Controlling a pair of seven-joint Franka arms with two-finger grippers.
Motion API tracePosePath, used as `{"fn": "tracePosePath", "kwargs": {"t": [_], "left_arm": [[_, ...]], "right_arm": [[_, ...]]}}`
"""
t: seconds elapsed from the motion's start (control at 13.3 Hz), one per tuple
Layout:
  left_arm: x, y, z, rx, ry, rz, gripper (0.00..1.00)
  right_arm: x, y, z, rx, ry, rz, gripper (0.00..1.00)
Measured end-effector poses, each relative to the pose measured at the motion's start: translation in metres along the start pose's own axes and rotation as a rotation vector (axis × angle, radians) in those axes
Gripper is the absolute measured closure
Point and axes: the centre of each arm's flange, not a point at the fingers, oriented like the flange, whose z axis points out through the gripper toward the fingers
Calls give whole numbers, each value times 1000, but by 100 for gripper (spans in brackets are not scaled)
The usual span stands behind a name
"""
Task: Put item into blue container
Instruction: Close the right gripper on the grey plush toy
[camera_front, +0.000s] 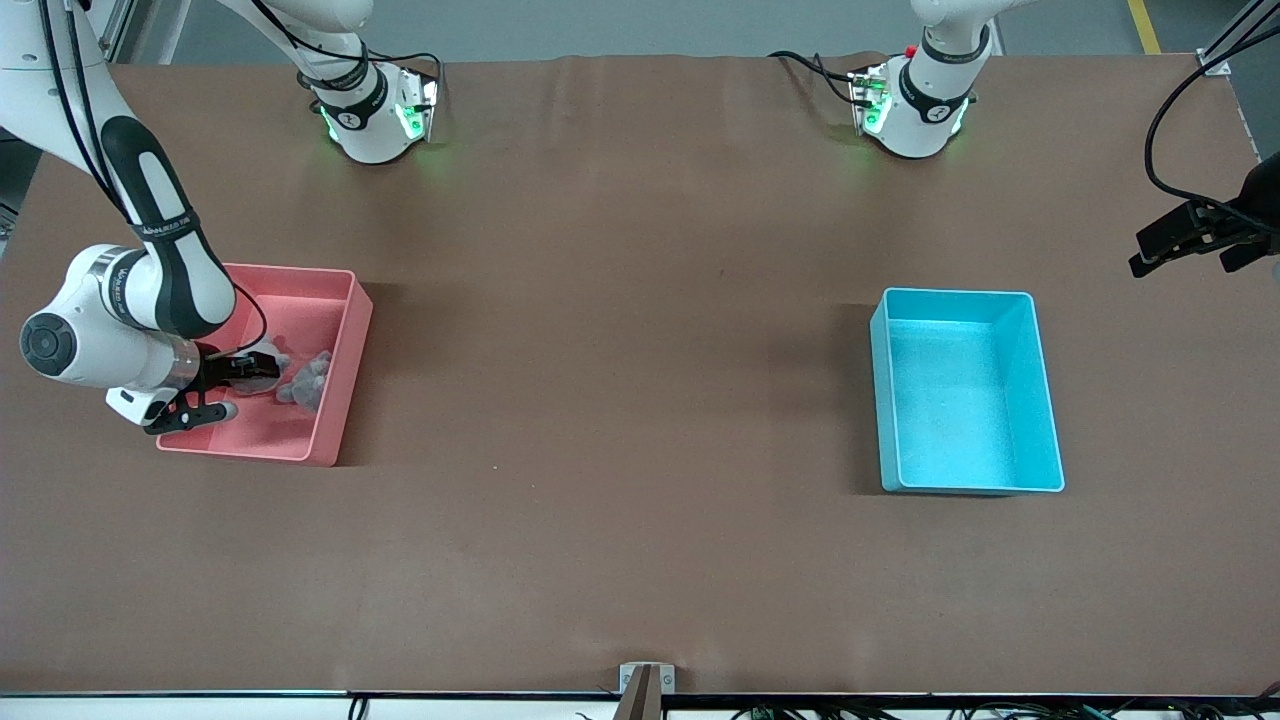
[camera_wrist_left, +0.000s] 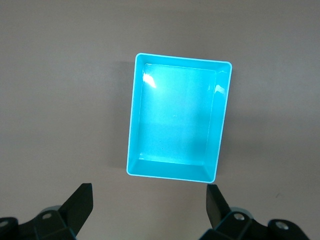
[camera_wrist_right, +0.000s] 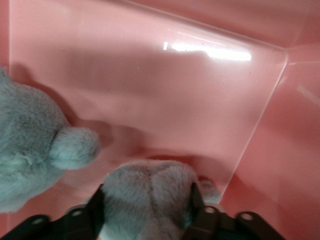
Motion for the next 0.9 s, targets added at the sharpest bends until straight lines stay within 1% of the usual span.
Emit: {"fn": "tracePosePath", "kwargs": {"t": [0.08,0.23,0.38,0.45,0.53,0.6,0.68,0.9], "left_arm": [[0,0,0,0,-2,0,0],[-1,0,1,0,-8,0,0],[-1,0,1,0,-12,0,0],[-1,0,1,0,-12,0,0],[-1,0,1,0,-13,0,0],[-1,0,1,0,-13,0,0],[-1,0,1,0,-13,0,0],[-1,0,1,0,-13,0,0]], "right_arm": [[0,0,0,0,1,-6,45],[1,0,-2,-2,5,-13,59],[4,1,-9,-8,16,-19,74],[5,0,-14,-9,18,-22,75],[6,-1,-23,-4,7,-26,76],[6,-1,-37,3,-12,-29,80],[6,-1,-58,6,-25,-31,81],[6,-14,-132,-4,-26,-50,81]]}}
